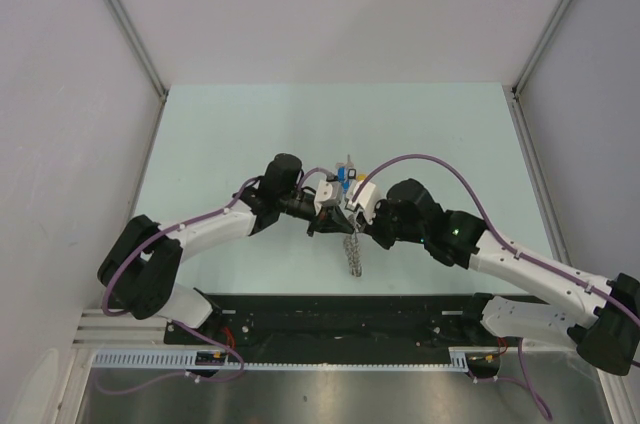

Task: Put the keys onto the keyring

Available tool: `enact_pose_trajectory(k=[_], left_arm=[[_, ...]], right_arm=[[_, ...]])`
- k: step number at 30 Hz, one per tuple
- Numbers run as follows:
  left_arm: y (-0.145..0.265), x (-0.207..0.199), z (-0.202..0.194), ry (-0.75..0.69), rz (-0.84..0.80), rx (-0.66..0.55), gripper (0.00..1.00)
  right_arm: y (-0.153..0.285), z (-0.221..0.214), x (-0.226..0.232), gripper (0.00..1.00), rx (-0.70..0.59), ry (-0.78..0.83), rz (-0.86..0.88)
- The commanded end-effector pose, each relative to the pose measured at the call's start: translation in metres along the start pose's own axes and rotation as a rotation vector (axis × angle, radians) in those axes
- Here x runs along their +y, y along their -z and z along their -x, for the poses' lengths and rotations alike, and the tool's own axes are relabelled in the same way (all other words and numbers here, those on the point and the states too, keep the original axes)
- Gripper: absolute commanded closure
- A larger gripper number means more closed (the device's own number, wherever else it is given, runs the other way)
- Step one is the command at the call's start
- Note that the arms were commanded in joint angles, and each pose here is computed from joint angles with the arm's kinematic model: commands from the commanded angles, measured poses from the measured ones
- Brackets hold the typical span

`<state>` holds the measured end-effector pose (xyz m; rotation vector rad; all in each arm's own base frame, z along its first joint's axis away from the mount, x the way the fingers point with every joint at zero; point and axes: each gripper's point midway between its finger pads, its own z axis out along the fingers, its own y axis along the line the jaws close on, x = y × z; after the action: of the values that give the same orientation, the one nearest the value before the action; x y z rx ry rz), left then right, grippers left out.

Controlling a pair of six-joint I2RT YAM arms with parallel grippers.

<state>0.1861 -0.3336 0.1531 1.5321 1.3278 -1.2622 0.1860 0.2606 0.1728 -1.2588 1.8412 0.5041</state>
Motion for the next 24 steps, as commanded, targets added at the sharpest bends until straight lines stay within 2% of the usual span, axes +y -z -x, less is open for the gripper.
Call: enact_pose_trajectory(k=[1,24], left_arm=[[0.0,0.002,0.022,-0.09,-0.016,-0.03,1.0],[0.002,0.003,0.023,-0.112,0.003,-0.026,1.0]], right_arm=[[0.006,0.016,-0.001,1.0,-0.06,0.019,-0.008],[0.018,-0.002,-0.001,1.0,0.013,-0.021,-0.026]])
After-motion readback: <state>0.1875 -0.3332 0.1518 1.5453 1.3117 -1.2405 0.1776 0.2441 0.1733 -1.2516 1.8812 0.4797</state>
